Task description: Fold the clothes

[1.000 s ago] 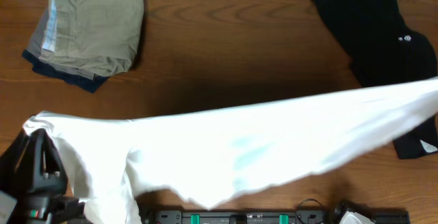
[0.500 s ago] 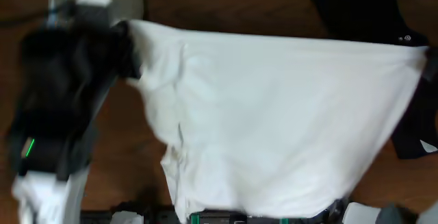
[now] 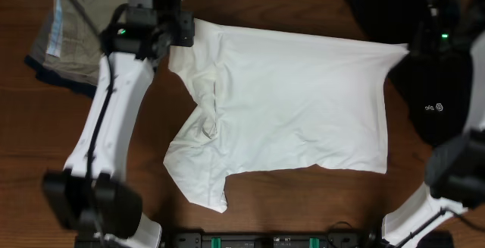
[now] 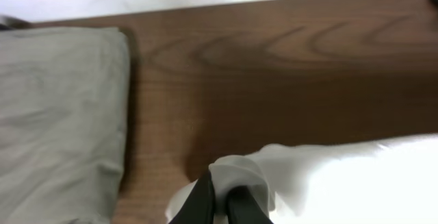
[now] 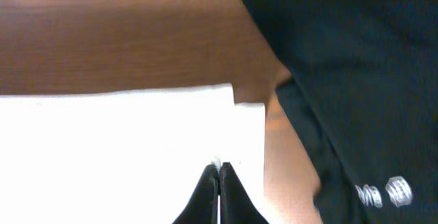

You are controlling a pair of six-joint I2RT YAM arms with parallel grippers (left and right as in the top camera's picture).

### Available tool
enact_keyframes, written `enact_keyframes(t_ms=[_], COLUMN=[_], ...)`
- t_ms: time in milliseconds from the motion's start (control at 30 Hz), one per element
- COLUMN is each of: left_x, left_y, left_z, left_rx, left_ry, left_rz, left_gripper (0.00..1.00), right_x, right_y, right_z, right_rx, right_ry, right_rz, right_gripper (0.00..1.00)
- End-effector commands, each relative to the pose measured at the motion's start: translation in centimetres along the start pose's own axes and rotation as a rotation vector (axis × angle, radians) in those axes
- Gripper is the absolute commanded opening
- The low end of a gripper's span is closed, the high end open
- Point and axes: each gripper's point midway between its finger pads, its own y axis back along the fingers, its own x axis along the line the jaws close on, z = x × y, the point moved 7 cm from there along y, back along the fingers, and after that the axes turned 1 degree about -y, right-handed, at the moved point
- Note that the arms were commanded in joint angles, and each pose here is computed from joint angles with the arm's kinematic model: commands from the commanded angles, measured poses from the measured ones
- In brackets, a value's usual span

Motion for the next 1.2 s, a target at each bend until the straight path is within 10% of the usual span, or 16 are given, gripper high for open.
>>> enact_keyframes(t_ms=[0, 833, 1167], left_x=[0.4, 0.9, 2.6], left_y=[-2.8, -21.2, -21.3], left_z=[-0.2, -0.3, -0.8], left_rx=[0.013, -0.296, -0.260], left_ry=[0.012, 0.008, 0.012], left_rz=[0.019, 0.011, 0.037], left_gripper=[0.06, 0.07, 0.86], right_x=[0.1, 0.8, 0.2], right_y=[-3.6, -21.4, -22.0], right_z=[0.7, 6.1, 6.0], right_rx=[0.019, -0.231, -0.234], right_ry=[0.008, 0.066, 0.056], right_rz=[0.011, 0.021, 0.018], right_gripper=[0.01, 0.01, 0.01])
